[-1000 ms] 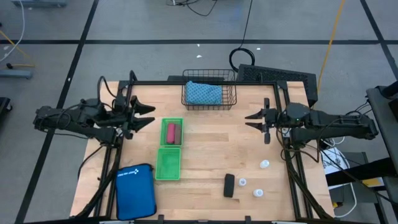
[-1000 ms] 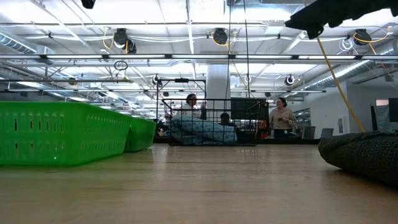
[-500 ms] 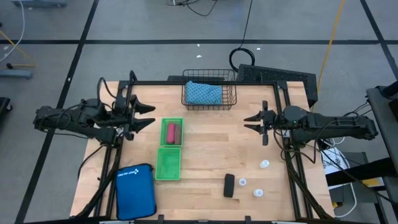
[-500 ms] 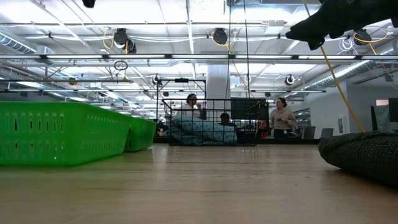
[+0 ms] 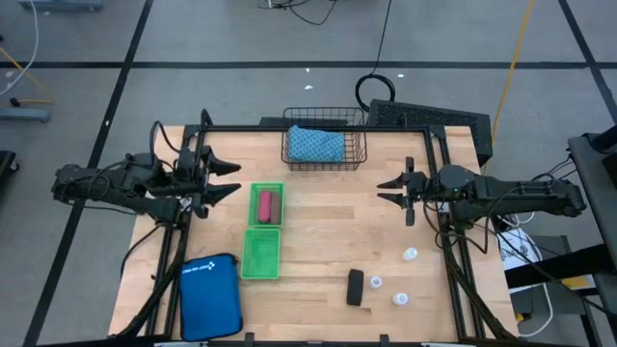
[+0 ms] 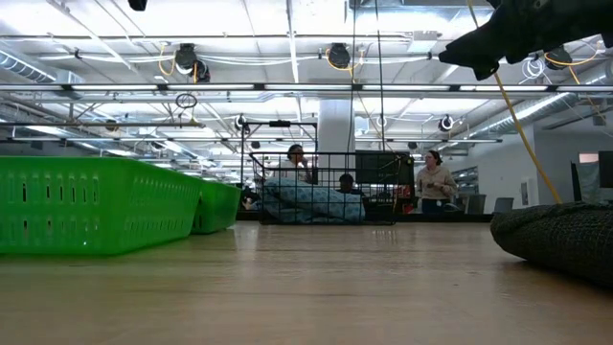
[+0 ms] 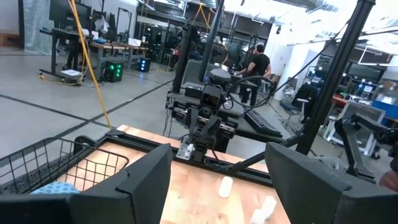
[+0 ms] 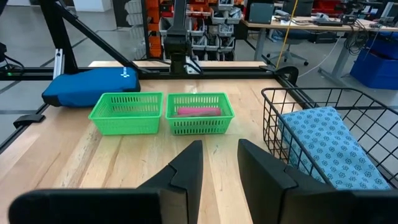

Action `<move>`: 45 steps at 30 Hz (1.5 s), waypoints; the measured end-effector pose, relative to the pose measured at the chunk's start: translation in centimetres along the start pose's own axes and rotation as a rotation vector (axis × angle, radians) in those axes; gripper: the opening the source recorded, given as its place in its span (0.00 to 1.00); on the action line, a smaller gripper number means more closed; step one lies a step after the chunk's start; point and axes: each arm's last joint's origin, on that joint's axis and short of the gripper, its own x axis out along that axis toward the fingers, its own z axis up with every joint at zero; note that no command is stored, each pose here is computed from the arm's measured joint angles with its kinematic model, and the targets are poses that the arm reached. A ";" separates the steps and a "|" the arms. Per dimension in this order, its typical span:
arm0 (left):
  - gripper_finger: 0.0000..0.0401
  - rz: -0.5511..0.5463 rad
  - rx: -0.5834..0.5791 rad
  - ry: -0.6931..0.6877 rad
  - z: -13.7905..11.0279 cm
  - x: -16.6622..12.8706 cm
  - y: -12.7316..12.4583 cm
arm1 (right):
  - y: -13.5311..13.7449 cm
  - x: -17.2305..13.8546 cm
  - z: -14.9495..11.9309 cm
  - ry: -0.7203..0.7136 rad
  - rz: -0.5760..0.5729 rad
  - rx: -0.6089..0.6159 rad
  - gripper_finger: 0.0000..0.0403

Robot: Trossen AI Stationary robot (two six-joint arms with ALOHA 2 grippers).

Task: Pick & Place Medicine items
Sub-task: Put the black bandage into the top green bin

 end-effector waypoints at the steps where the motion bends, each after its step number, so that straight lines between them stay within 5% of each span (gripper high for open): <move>1: 0.67 0.005 0.007 -0.001 0.0 0.0 0.0 | 0.0 0.0 0.0 0.000 0.000 0.000 0.22; 9: 0.67 -0.042 0.084 0.024 -0.1 -0.3 0.0 | 0.0 0.0 0.0 0.000 0.003 0.010 0.22; 18: 0.67 0.060 0.063 0.043 -2.5 -0.3 0.8 | 0.0 0.0 -0.1 0.011 0.003 0.004 0.22; 32: 0.67 0.024 -0.007 -0.090 -7.7 -2.9 2.5 | 0.0 0.0 -0.2 0.017 0.004 0.002 0.22; 45: 0.67 0.013 0.005 -0.159 -9.1 -5.5 3.4 | 0.1 -1.4 0.5 -0.065 0.037 0.031 0.22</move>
